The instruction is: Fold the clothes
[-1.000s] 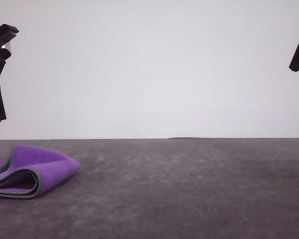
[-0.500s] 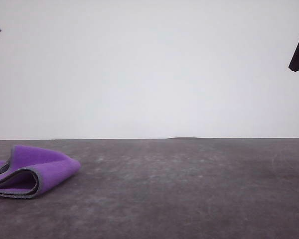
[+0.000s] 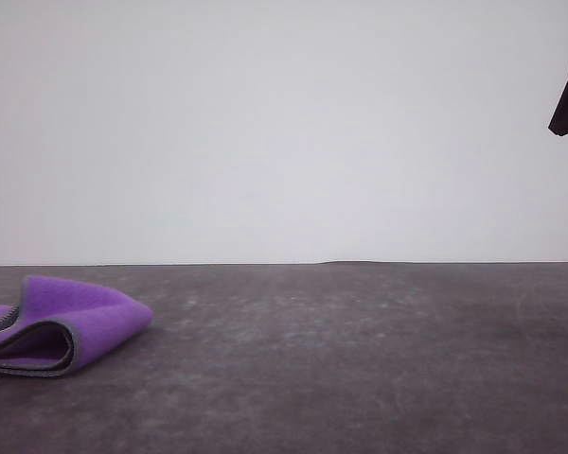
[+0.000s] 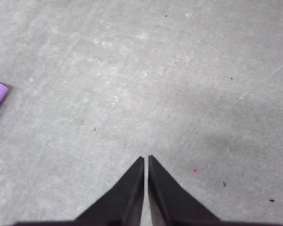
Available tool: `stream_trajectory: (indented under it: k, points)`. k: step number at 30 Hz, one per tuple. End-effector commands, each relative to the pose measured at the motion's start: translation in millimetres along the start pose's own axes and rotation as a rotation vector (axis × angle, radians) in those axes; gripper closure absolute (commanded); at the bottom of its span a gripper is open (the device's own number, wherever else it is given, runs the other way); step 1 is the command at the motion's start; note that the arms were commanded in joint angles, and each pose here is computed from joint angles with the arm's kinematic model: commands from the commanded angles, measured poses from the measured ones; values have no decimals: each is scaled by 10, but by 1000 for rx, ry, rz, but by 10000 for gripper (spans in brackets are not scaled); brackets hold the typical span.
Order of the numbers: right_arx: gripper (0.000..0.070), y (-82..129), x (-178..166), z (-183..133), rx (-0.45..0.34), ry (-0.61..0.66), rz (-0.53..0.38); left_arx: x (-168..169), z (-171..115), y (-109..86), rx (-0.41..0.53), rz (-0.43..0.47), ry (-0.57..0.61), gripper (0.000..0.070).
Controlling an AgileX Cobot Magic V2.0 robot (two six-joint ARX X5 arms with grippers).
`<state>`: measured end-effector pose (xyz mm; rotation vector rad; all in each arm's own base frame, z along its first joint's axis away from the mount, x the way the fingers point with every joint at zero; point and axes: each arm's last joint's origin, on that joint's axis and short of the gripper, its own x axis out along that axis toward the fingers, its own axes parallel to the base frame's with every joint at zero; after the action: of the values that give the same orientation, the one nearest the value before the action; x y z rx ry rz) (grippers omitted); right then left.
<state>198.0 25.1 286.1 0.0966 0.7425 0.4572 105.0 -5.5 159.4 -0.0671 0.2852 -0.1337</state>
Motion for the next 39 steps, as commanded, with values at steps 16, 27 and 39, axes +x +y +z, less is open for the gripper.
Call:
stream_trajectory:
  k: [16, 27, 39]
  points:
    - [692, -7, 5, 31, -4, -9, -2, -92, -112, 28, -36, 102, -66, 684]
    - [692, -7, 5, 31, -4, -10, -2, -96, -103, 27, -38, 100, -76, 684]
    - [692, -4, -12, 26, -45, -13, -15, -96, -103, 27, -38, 100, -76, 684]
